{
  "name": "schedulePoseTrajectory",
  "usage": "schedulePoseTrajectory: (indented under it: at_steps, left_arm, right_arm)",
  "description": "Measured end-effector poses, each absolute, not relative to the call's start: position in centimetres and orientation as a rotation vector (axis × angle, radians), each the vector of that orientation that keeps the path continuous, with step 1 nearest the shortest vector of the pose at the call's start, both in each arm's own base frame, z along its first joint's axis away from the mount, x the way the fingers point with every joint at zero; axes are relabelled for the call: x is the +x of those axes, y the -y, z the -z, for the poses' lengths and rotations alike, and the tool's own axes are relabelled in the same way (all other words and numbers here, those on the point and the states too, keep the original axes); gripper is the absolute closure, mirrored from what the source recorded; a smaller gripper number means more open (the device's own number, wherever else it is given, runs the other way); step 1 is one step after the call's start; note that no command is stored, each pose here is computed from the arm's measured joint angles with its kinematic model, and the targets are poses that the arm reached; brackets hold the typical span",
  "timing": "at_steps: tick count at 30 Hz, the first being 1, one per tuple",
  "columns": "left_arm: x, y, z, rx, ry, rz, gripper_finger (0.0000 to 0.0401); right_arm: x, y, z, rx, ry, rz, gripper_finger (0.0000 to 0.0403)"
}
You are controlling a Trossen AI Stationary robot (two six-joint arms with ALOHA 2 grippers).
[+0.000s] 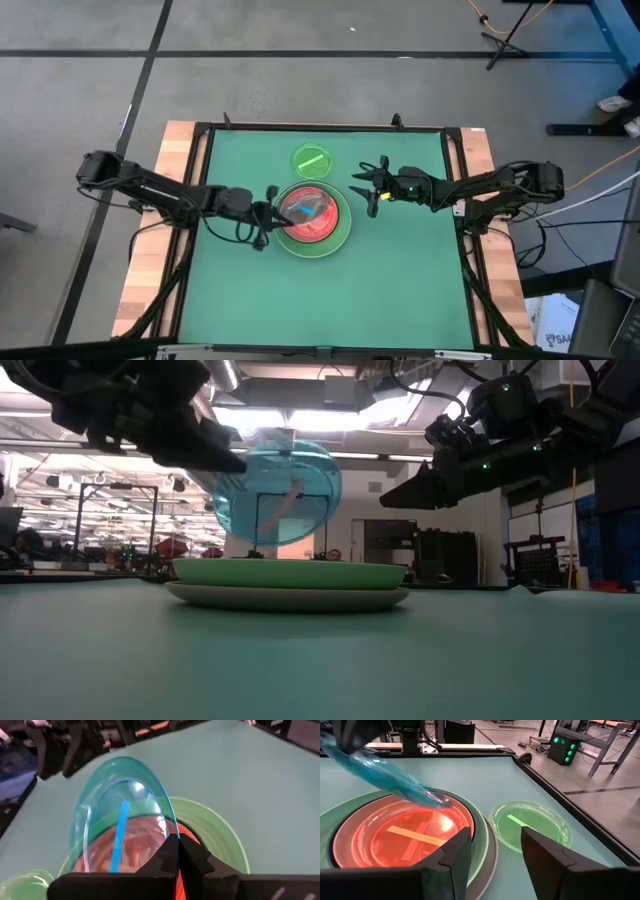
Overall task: Stack plastic plates
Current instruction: Stack the transparent blue plate on top of the transparent orange plate
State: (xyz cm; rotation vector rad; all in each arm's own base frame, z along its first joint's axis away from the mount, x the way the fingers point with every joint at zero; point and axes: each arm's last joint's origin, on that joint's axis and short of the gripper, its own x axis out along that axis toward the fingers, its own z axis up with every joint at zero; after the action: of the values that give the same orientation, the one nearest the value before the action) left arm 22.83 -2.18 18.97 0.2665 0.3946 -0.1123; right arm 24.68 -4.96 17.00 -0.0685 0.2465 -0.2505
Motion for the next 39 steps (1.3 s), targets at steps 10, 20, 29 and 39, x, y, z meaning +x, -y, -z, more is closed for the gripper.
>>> schedulePoseTrajectory:
  at_steps: [10,20,29,39]
  left_arm:
    - [23.3,2.2,-17.8,0.243,-0.445,0.12,0.04]
    - [24.7,1.4,-15.4,0.24,-0.507,0.082,0.04]
    - [24.8,1.0,-14.8,0.238,-0.532,0.062,0.037]
    - [24.5,0.9,-15.5,0.213,-0.519,0.055,0.0273]
  right_arm:
    - [24.7,4.9,-17.0,-0.068,-0.248,0.25,0.0237]
    - [24.7,5.0,-17.0,-0.068,-0.248,0.25,0.0237]
    - [24.7,5.0,-17.0,-0.068,-0.248,0.25,0.0237]
    - [24.7,5.0,-17.0,-0.068,-0.25,0.25,0.0237]
